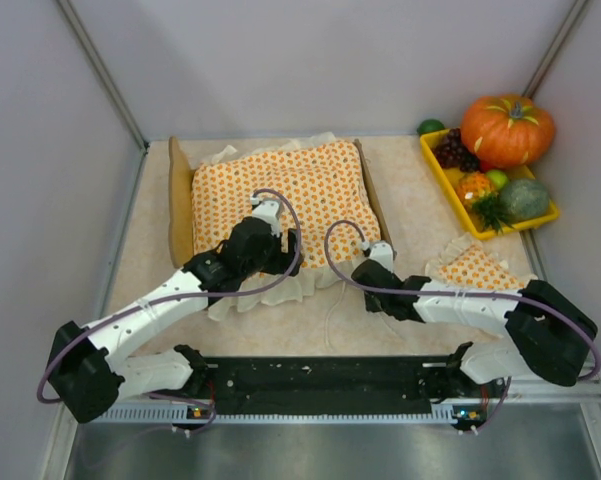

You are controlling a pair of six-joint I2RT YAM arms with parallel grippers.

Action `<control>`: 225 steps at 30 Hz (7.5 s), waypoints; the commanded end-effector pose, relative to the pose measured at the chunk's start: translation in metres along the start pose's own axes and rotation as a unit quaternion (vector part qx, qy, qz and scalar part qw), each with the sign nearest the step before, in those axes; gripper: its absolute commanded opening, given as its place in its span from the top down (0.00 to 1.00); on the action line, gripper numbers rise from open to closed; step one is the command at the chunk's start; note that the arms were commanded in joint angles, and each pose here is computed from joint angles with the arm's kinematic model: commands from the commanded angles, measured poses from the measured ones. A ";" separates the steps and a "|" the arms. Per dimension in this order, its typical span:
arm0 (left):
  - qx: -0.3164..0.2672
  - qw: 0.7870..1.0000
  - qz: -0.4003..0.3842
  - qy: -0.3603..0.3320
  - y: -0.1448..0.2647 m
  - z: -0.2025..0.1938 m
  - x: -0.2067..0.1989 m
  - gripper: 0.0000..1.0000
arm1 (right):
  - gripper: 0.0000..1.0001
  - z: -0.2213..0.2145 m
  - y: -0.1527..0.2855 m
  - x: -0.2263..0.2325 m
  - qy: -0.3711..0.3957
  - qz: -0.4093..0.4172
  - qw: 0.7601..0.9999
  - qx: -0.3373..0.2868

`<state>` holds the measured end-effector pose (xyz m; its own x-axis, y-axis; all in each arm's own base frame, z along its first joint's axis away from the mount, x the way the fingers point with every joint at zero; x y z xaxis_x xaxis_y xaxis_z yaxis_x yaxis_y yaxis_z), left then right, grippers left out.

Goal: Set up the pet bed

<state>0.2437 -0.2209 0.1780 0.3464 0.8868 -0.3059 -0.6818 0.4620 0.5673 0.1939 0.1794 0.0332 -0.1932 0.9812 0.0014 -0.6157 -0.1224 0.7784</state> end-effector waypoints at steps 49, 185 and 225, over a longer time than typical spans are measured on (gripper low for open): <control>-0.088 0.992 0.087 0.022 0.049 0.016 0.065 0.06 | 0.27 0.138 0.125 -0.070 -0.160 -0.018 0.976 -0.146; 0.035 0.995 -0.087 -0.019 0.003 -0.083 -0.064 0.14 | 0.53 0.041 0.027 -0.038 -0.060 -0.088 0.994 0.010; 0.015 0.995 -0.092 -0.026 0.007 -0.068 -0.070 0.13 | 1.00 0.014 0.069 0.048 -0.165 0.149 0.972 0.071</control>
<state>0.1633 -0.2700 0.1233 0.4755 0.8101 -0.3428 -0.5492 0.5778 0.6037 0.1313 0.1716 0.0472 -0.0524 0.9780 0.2017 -0.3733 -0.2066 0.9044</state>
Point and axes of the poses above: each gripper's point midway between its finger pads, its own y axis back along the fingers, its own x axis along the line the jaws close on, z = x × y, the point moved 2 cm from there along y, back along the fingers, and after that the axes turned 1 degree about y, right-handed, at the moved point
